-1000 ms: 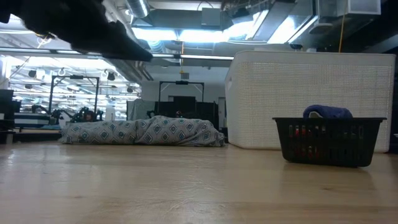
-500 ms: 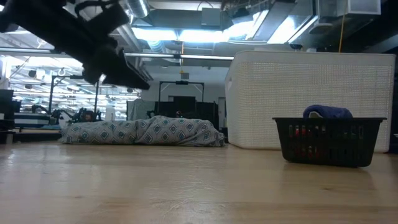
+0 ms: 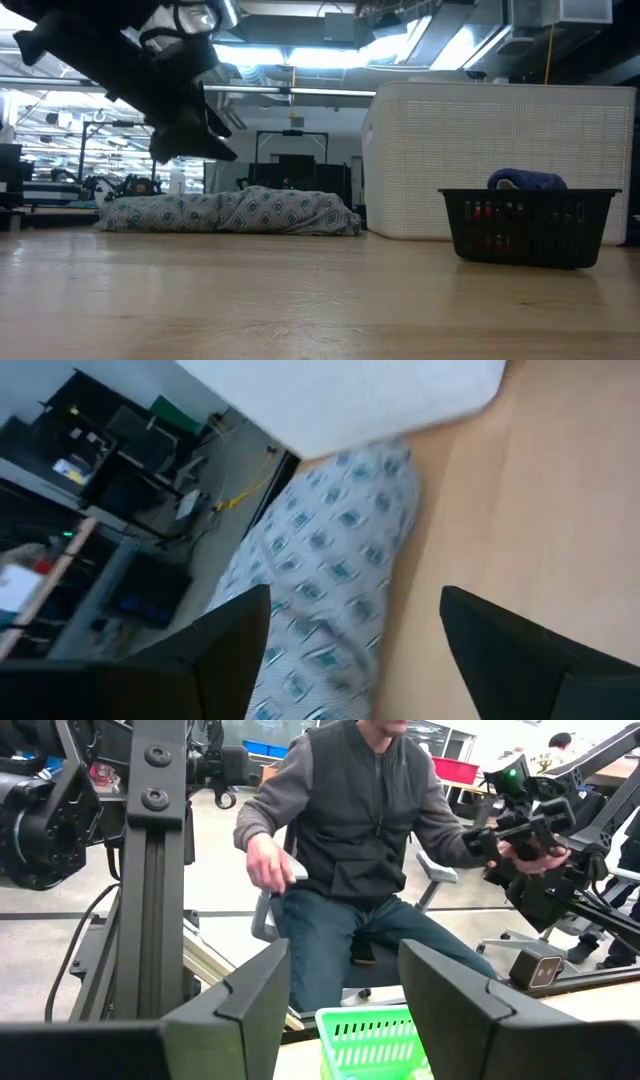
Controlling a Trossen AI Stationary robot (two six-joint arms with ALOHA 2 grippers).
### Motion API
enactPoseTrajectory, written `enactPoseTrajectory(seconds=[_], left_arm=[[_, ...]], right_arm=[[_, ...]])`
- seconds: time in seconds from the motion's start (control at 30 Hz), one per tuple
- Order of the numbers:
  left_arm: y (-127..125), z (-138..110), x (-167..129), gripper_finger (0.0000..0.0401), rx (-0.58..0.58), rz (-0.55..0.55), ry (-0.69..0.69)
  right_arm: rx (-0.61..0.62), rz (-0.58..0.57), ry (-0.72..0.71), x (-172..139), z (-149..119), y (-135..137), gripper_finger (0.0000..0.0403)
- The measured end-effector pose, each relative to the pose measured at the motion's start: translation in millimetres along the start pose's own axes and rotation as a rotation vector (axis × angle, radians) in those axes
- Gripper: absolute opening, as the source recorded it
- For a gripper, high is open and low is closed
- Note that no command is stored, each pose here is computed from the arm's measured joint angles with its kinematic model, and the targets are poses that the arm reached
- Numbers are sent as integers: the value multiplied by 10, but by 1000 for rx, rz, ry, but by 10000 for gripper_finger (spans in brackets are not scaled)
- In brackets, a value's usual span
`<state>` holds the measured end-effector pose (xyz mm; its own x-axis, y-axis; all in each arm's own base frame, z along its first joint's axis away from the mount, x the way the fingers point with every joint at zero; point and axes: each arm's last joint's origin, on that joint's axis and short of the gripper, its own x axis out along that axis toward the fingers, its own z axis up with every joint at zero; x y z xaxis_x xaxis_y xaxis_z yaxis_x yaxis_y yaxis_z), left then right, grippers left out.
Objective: Pick & place medical supplies in basket/bin
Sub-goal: Put the gray patient gown into the white bin
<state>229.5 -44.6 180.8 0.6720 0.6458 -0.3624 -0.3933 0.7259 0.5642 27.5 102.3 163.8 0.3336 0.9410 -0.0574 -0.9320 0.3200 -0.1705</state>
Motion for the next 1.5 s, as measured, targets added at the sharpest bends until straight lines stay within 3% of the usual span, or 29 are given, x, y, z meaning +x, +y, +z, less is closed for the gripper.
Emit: enactPoseTrajectory(seconds=[0.2,0.63,0.8,1.07,1.2,1.5], left_arm=[[126,-121,146,302,110,38,116],[256,-443,559,304,42,-22,368],[182,-617,721,304,113,18,466],[190,-867,954,299,78,190,582],[270,-903,1055,251,-11,216,620],[382,-837,1197,48,-128,121,637]], right_arm=[[0,0,0,0,0,0,190],[-1,0,0,0,1,0,190],[-1,0,0,0,1,0,190],[-1,0,0,0,1,0,190],[-1,0,0,0,1,0,190],[-1,0,0,0,1,0,190]])
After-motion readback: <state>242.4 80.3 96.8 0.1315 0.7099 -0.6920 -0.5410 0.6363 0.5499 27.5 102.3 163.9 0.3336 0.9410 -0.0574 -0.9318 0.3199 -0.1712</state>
